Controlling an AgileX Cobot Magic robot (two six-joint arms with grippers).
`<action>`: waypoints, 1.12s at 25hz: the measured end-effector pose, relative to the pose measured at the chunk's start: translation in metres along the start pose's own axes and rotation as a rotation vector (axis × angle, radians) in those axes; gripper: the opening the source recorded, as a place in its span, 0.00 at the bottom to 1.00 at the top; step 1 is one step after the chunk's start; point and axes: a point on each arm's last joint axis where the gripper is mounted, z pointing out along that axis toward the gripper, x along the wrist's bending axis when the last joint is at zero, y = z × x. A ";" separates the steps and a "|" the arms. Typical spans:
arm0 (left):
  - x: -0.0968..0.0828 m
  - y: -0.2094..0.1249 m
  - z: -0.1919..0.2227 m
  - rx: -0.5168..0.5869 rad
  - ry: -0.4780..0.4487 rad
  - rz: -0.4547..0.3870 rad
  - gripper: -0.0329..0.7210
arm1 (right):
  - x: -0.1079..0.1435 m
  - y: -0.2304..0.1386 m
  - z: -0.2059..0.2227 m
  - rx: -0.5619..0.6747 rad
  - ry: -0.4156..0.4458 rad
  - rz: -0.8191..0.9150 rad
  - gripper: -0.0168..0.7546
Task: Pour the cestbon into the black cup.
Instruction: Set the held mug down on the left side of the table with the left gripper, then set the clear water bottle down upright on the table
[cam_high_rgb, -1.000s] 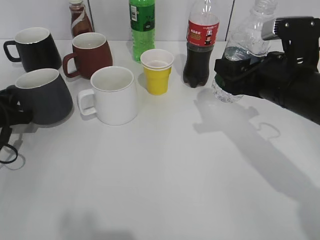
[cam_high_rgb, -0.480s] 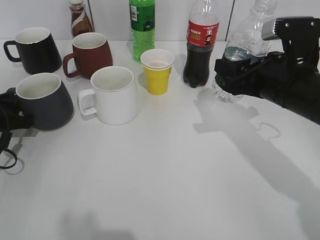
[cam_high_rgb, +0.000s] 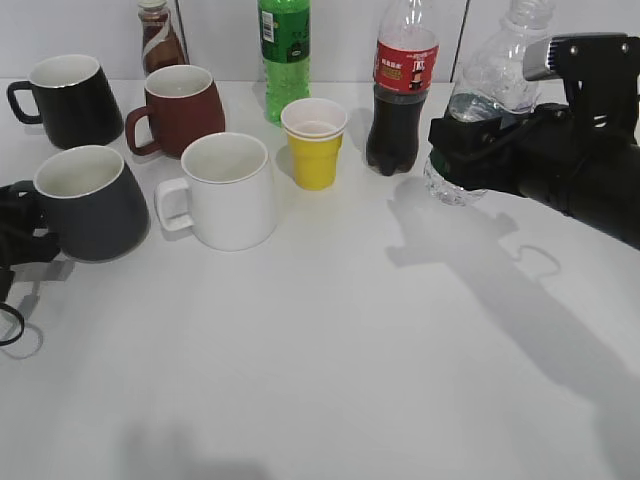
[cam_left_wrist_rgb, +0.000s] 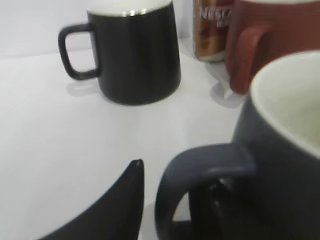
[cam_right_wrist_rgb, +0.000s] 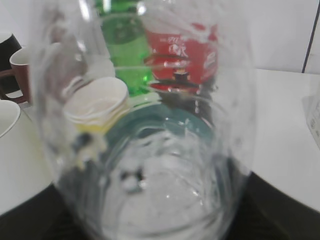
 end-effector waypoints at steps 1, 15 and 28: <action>0.000 0.001 -0.001 -0.001 -0.002 0.001 0.36 | 0.000 0.000 0.000 0.000 0.000 0.000 0.59; -0.003 0.005 -0.025 0.001 -0.007 0.003 0.43 | 0.000 -0.001 0.000 0.006 -0.001 -0.001 0.59; -0.006 0.017 -0.055 -0.045 -0.012 0.012 0.43 | -0.007 -0.043 0.009 0.105 -0.004 -0.160 0.59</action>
